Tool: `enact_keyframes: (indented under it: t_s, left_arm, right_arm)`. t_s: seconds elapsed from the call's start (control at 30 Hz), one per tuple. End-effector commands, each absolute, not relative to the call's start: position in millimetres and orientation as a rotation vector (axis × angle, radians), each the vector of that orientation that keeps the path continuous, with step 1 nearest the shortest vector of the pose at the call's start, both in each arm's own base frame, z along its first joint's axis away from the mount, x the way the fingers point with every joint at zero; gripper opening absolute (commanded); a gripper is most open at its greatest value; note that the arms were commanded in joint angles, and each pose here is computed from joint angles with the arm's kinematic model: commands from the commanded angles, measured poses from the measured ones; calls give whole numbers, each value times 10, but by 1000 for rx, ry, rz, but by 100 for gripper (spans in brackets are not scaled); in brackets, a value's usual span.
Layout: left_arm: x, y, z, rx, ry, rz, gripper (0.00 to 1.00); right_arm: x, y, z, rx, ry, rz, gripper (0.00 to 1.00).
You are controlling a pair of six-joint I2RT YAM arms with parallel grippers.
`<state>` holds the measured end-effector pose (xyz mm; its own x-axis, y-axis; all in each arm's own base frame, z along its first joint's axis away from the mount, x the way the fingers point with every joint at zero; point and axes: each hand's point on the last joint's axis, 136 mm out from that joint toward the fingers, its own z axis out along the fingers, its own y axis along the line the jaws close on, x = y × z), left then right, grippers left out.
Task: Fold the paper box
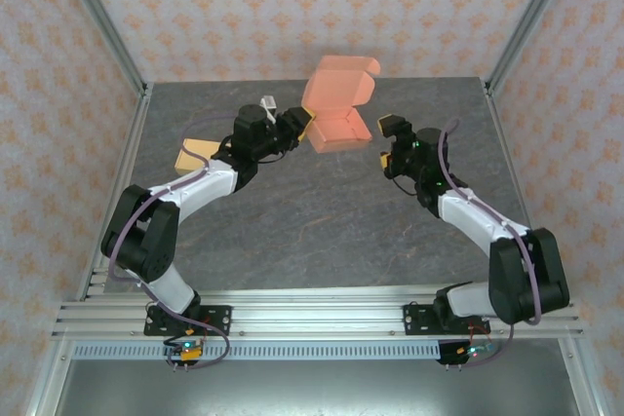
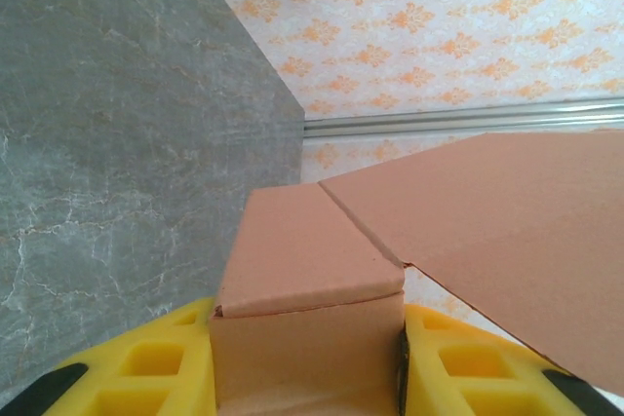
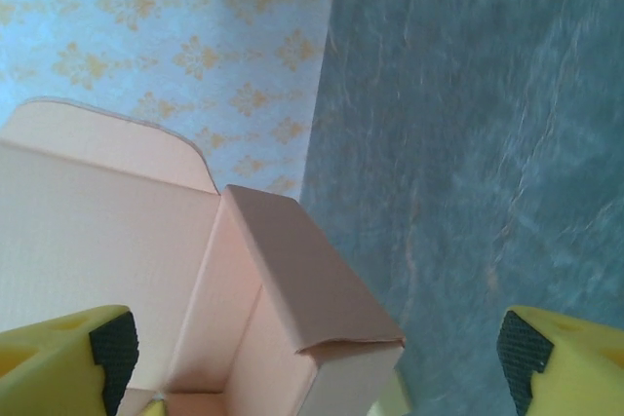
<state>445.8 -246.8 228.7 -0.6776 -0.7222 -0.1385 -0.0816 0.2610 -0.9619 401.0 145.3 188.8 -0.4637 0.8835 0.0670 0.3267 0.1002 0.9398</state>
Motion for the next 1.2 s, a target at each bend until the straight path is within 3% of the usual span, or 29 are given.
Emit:
enact_keyframes:
  t_s: [0.0, 0.47, 0.77, 1.03, 1.17]
  left_arm:
    - [4447, -2410, 2474, -786, 1856, -1519, 18]
    - [4361, -2619, 2654, -847, 1777, -1650, 18]
    - [4367, -2687, 2610, -832, 1797, -1648, 19]
    - [4368, -2707, 2599, -827, 1795, -1649, 19]
    - [4386, -2716, 2538, -819, 1806, -1630, 19]
  right_arm:
    - [4105, 1568, 2058, 1292, 1691, 1639, 96]
    - [4502, 1699, 2332, 1340, 1433, 1930, 83]
    - [4580, 1745, 2296, 1256, 1472, 1890, 51]
    - [4583, 1831, 2126, 1173, 1591, 1816, 42]
    - [4518, 1805, 1978, 1067, 1689, 1662, 28]
